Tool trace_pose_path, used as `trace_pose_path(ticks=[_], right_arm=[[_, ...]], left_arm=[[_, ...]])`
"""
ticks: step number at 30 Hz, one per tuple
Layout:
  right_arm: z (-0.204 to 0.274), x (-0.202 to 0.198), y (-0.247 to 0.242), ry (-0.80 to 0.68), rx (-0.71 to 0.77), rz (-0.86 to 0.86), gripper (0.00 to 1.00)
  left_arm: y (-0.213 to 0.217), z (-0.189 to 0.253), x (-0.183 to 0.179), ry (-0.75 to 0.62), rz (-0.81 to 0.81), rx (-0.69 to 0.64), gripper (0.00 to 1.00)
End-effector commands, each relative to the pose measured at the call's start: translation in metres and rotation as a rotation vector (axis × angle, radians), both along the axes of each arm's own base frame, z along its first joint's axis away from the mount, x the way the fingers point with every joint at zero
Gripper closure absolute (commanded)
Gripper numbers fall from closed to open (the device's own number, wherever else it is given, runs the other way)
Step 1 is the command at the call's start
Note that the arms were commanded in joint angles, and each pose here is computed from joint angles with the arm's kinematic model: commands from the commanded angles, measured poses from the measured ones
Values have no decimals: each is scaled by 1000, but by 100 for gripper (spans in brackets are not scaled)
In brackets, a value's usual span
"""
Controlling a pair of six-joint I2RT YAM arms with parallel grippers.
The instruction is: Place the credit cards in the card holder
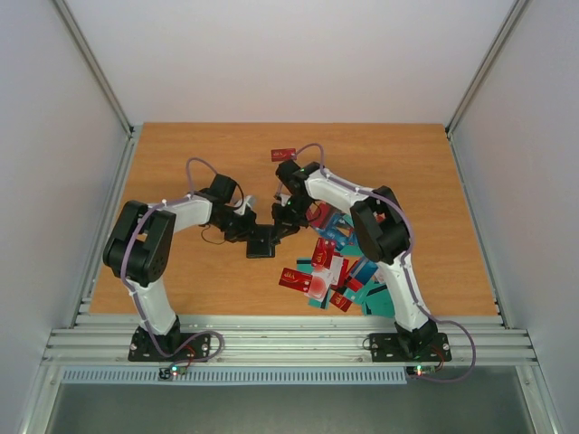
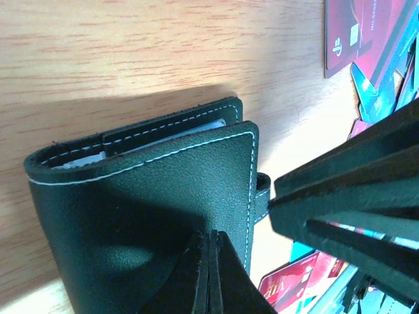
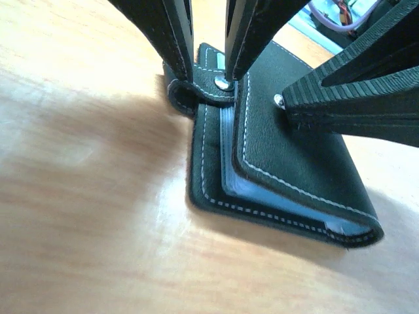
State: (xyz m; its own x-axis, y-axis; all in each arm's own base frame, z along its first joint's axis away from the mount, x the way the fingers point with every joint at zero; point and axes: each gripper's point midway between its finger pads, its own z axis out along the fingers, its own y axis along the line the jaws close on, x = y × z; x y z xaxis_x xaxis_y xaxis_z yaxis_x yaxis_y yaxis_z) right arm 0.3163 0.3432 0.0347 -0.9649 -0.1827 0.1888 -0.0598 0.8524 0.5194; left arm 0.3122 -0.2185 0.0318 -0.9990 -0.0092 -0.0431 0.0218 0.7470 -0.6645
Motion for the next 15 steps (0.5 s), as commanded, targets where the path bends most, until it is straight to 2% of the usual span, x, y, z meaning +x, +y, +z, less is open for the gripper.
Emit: trace_pose_path(ticks=[1,8,13,15], right_arm=[[18,20,-7,-54,-23,-56,84],[-3,26,-7,-18,-93,-77,89],[-16,14,-2,1,-118,-34,92],[-22,9,-6,-1,-170,-4,93]], left_arm=[[8,-21,-4,5,-17,75,100],[6,-21,-7,14,-30,56,100],[5,-21,-7,15,-33,52,100],[4,-22,-7,17,-35,51,100]])
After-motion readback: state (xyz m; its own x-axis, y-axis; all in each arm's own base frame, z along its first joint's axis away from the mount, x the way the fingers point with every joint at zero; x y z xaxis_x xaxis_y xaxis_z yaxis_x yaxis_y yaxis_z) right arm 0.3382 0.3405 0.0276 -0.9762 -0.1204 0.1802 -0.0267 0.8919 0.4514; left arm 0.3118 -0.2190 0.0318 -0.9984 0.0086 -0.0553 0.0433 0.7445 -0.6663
